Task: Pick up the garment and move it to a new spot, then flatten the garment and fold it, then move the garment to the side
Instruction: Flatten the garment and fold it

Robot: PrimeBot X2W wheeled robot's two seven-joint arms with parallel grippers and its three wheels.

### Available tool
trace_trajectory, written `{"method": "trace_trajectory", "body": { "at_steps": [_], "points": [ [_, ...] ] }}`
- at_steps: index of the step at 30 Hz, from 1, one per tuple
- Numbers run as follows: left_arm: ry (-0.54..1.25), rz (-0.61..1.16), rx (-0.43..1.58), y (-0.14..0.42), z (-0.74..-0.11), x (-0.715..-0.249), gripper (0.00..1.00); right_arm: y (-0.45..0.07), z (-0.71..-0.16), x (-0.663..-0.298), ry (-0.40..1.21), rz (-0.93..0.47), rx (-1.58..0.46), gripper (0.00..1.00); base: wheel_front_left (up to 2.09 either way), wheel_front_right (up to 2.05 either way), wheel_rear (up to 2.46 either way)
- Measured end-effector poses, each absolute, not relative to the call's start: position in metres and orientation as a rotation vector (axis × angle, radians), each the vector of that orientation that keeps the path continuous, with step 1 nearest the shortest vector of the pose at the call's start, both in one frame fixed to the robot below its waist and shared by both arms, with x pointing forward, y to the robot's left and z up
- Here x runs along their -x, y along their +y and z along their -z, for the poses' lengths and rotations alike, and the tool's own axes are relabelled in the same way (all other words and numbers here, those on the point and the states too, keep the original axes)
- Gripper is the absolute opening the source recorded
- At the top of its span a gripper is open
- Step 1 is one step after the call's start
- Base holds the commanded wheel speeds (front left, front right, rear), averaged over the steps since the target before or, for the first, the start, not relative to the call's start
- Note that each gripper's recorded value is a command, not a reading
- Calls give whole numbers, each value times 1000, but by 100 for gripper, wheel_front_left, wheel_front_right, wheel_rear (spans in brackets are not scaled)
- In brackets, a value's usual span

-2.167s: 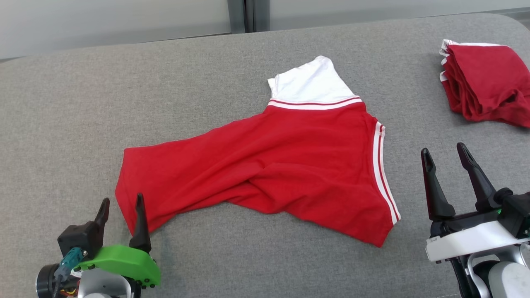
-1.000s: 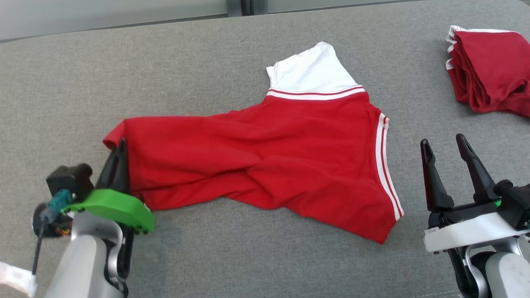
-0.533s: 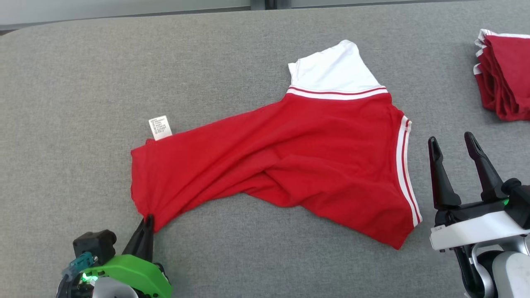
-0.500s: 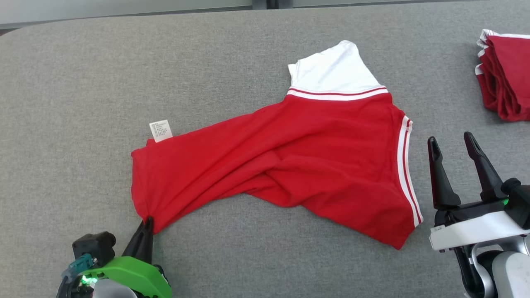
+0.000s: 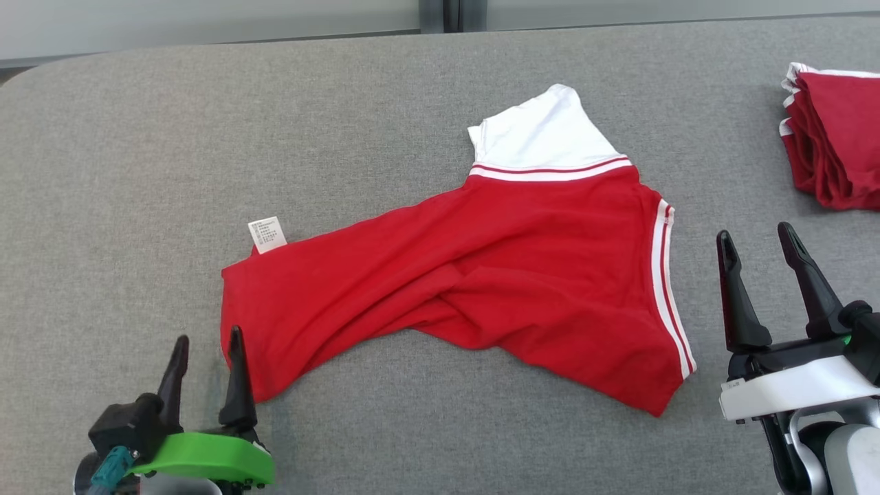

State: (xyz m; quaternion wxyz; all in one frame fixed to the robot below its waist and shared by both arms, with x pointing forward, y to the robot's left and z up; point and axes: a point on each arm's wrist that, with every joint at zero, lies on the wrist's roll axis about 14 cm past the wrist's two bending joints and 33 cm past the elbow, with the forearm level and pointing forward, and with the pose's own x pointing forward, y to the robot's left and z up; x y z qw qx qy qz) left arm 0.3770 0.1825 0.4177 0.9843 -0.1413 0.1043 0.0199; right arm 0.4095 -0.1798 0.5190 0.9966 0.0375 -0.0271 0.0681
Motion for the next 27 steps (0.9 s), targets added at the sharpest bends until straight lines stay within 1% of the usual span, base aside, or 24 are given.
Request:
{"method": "trace_trajectory", "body": {
  "at_steps": [5,9,16,27],
  "points": [
    [90,-32,200,187,-453,-389,100,-183,-527,-403,-63,-130,-60,100,0,0,0],
    [32,-5,153,186,-471,-393,100,-186,-530,-396,-63,-124,-54,100,0,0,0],
    [11,18,126,184,-483,-394,100,-190,-532,-386,-62,-111,-50,100,0,0,0],
    [40,19,124,185,-479,-394,100,-191,-531,-386,-59,-106,-55,100,0,0,0]
  ]
}}
